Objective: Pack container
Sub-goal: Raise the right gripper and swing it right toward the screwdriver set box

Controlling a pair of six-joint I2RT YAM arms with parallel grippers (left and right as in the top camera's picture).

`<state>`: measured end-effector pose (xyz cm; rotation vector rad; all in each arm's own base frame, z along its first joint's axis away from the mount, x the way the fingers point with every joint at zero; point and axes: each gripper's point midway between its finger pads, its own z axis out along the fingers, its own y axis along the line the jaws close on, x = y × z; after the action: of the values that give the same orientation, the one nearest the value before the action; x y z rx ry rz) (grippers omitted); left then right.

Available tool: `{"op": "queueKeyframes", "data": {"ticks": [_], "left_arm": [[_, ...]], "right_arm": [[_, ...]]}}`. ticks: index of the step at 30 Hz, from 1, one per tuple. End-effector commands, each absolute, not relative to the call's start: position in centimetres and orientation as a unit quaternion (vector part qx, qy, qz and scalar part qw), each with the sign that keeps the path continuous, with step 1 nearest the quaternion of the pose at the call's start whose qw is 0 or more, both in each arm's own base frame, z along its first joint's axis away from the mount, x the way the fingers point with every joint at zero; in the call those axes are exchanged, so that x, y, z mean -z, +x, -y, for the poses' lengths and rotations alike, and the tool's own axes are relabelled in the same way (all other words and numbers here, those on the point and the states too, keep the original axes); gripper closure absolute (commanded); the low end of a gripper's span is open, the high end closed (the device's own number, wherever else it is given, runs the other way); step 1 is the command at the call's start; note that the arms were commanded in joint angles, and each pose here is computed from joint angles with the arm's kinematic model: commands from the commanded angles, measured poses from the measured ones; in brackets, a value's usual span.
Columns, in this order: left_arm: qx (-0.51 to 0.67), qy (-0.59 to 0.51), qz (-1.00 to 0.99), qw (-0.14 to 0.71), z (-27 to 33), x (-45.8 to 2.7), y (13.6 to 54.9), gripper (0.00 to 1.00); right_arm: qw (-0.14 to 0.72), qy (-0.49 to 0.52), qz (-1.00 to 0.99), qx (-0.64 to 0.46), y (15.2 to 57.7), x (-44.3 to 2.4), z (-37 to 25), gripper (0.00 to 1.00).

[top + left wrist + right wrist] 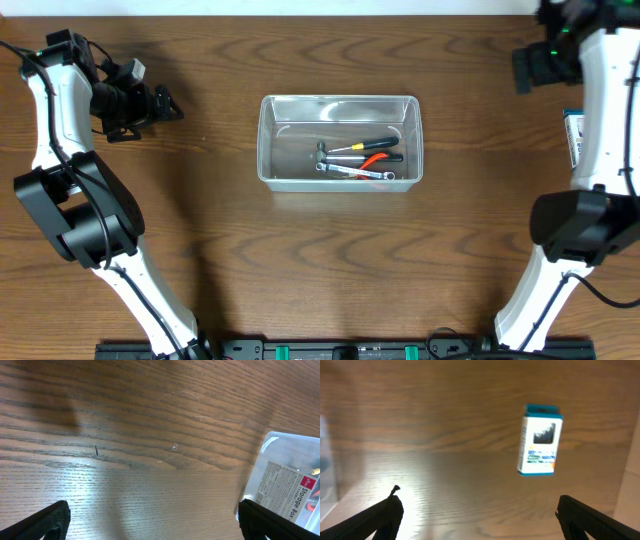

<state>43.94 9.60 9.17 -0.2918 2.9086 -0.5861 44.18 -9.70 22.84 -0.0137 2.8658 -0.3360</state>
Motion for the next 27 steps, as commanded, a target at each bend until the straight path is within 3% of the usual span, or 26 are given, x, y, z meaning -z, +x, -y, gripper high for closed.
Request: {"op": "queueKeyframes", "data": {"ticks": [1,4,13,20,27], "left_arm": [[0.187,-0.093,-0.973,0.102,-9.9,-10.9,44.3,0.02],[0.187,-0.093,-0.973,0.102,-9.9,-10.9,44.3,0.02],[0.187,-0.093,-0.973,0.102,-9.9,-10.9,44.3,0.02],[0.187,-0.093,-0.973,0.102,-9.9,-10.9,44.3,0.02],[0.187,-0.093,-0.973,0.102,-9.9,-10.9,44.3,0.02]], "right_arm": [[0.151,0.004,-0.983,0.106,44.4,-23.6,12.2,0.01],[0.158,-0.038,-0.983,0.088,44.1,-23.6,14.5,0.01],[0.181,0.037,-0.980,0.074,41.8,-23.2,23.0,0.01],[0.164,0.002,-0.985,0.058,41.6,-20.4,25.3,0.01],[0.137,0.034,-0.988,0.063,43.3,-15.9,26.7,0.01]]}}
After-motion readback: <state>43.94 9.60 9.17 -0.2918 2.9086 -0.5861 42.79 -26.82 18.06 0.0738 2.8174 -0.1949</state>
